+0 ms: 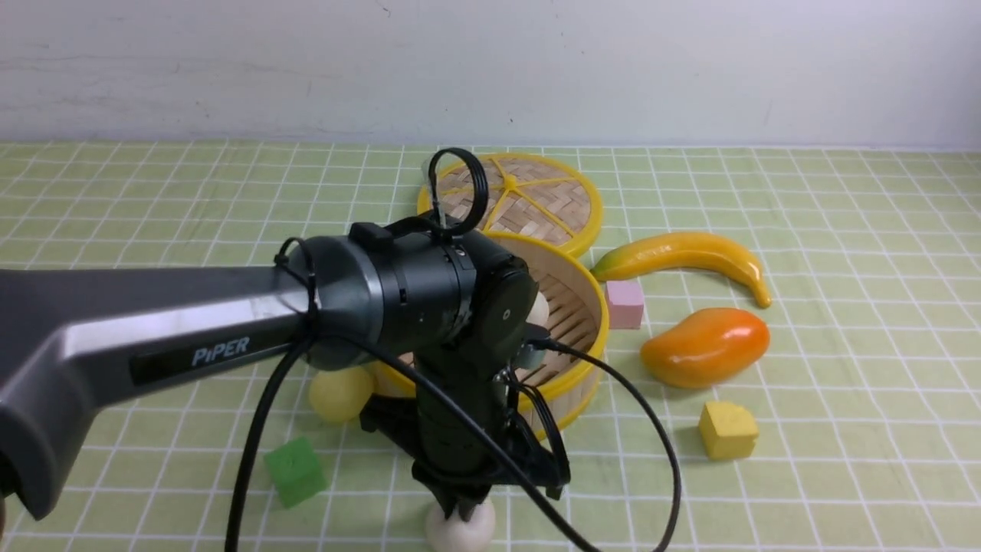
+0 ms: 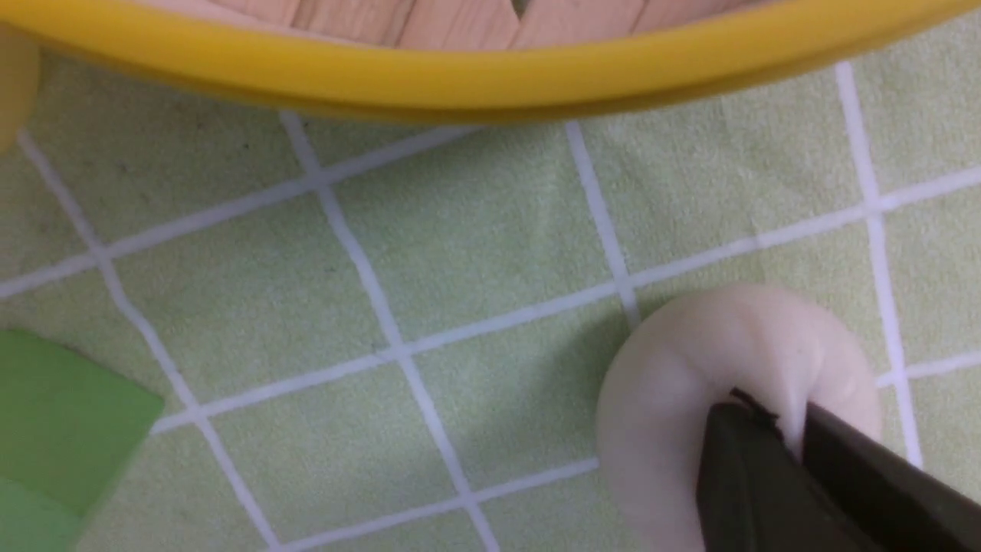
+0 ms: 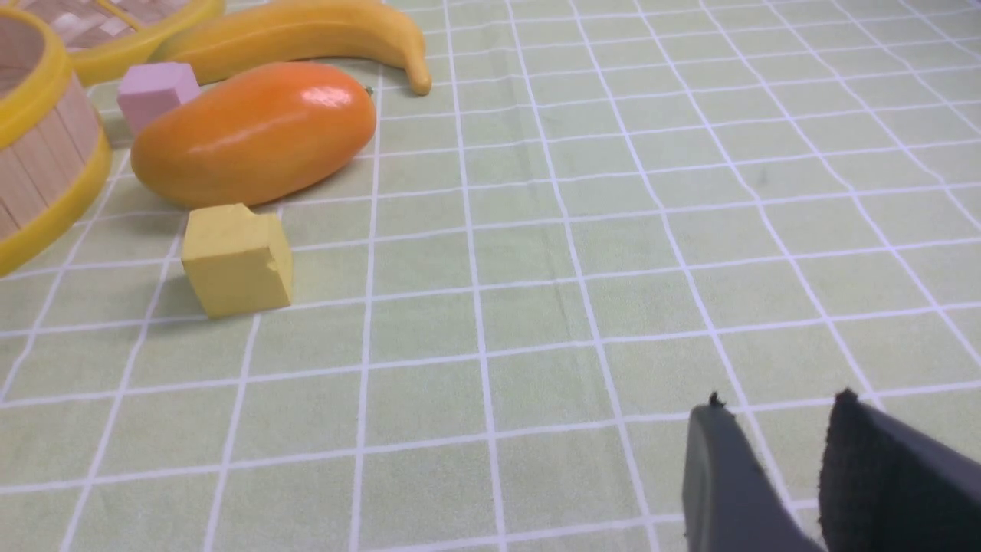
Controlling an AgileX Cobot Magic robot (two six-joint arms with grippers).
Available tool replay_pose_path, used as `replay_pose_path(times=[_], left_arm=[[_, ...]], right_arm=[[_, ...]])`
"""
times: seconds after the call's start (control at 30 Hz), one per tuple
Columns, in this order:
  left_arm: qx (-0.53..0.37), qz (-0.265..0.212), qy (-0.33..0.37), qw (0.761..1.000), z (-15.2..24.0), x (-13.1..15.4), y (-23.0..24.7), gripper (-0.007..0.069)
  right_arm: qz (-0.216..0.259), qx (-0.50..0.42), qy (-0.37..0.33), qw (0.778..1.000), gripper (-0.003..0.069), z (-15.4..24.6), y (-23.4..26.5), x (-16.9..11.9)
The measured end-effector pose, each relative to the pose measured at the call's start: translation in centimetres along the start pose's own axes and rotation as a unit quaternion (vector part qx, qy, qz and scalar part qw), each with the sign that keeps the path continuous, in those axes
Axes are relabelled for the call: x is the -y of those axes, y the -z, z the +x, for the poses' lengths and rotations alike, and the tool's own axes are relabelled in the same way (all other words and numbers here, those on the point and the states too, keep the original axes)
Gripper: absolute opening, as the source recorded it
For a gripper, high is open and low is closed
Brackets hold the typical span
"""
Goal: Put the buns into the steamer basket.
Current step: Use the left arm to grab a steamed stuffed bun, then use the left arm to put the steamed stuffed bun into the steamer
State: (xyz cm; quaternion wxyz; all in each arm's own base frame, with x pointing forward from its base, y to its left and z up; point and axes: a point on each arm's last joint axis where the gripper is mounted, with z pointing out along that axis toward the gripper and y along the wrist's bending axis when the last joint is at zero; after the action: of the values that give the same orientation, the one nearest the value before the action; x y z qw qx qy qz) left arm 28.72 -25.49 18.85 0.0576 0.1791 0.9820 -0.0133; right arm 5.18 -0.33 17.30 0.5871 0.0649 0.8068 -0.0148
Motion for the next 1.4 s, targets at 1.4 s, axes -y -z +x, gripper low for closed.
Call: replay_pose_path(times=[1.4], left_arm=[[0.115, 0.027, 0.080, 0.990, -9.7, -6.1, 3.0, 0.0228]], right_arm=[[0.000, 0.000, 0.000, 1.000, 0.0237, 0.0, 0.0, 0.0]])
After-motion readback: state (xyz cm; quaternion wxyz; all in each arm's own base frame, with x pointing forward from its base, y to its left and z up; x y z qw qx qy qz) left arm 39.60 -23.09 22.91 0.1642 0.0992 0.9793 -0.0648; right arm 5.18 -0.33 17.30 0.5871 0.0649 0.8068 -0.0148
